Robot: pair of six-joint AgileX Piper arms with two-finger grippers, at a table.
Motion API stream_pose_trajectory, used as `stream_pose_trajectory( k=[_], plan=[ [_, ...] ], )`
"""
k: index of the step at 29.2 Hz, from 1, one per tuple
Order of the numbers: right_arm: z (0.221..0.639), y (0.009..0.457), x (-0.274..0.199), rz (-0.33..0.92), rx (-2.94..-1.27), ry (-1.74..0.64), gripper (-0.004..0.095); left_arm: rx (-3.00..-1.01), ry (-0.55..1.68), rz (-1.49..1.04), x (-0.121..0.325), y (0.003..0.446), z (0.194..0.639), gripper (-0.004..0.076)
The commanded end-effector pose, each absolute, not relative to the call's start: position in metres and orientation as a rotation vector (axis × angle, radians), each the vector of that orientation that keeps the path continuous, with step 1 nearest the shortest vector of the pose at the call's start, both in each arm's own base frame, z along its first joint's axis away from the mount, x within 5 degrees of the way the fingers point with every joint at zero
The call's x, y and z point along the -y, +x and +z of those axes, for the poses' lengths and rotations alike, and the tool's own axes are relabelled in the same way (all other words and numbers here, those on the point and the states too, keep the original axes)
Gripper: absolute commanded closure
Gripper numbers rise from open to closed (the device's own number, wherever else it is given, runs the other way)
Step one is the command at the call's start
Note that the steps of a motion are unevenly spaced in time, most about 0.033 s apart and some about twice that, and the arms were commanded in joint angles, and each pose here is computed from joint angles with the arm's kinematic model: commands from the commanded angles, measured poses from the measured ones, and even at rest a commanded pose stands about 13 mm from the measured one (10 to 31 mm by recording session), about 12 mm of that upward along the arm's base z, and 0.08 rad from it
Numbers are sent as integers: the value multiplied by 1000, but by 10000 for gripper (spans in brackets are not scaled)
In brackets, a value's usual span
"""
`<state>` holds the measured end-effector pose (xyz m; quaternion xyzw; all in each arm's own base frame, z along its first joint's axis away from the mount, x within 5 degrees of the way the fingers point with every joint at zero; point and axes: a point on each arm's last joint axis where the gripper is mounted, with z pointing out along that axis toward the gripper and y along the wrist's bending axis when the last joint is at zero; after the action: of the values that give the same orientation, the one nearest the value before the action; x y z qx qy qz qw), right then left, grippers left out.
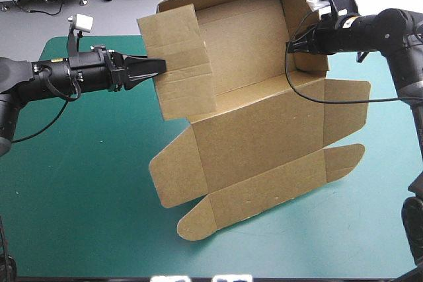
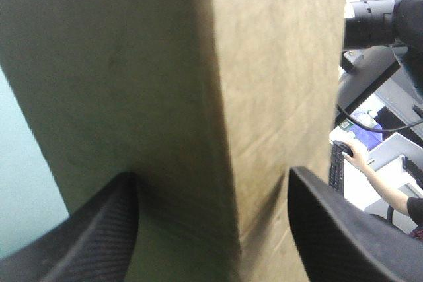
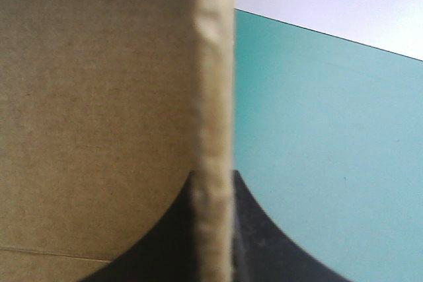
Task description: Fold the box
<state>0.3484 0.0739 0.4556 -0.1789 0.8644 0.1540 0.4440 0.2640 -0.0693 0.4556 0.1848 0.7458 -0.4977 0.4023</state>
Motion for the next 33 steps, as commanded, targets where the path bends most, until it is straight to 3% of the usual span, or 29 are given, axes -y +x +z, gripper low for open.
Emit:
stream_pose_trajectory(
  k=[1,7,13,20,33],
  plan=[
    [482,339,-76,443,-2012,-386,931,-1804,538,-1321,74,246,474,253],
    [483,337,-85,466,-2001,-385,931,-1819,481,-1247,71,252,473,254],
    [485,336,-106,412,-1980,-344,931,-1818,425,-1196,69,257,473,255],
    [475,339,-134,400,-2003,-318,931,-1923,331,-973,58,269,461,255],
    [458,353,-149,425,-2042,-231,931,-1908,187,-665,55,286,459,280]
  ],
)
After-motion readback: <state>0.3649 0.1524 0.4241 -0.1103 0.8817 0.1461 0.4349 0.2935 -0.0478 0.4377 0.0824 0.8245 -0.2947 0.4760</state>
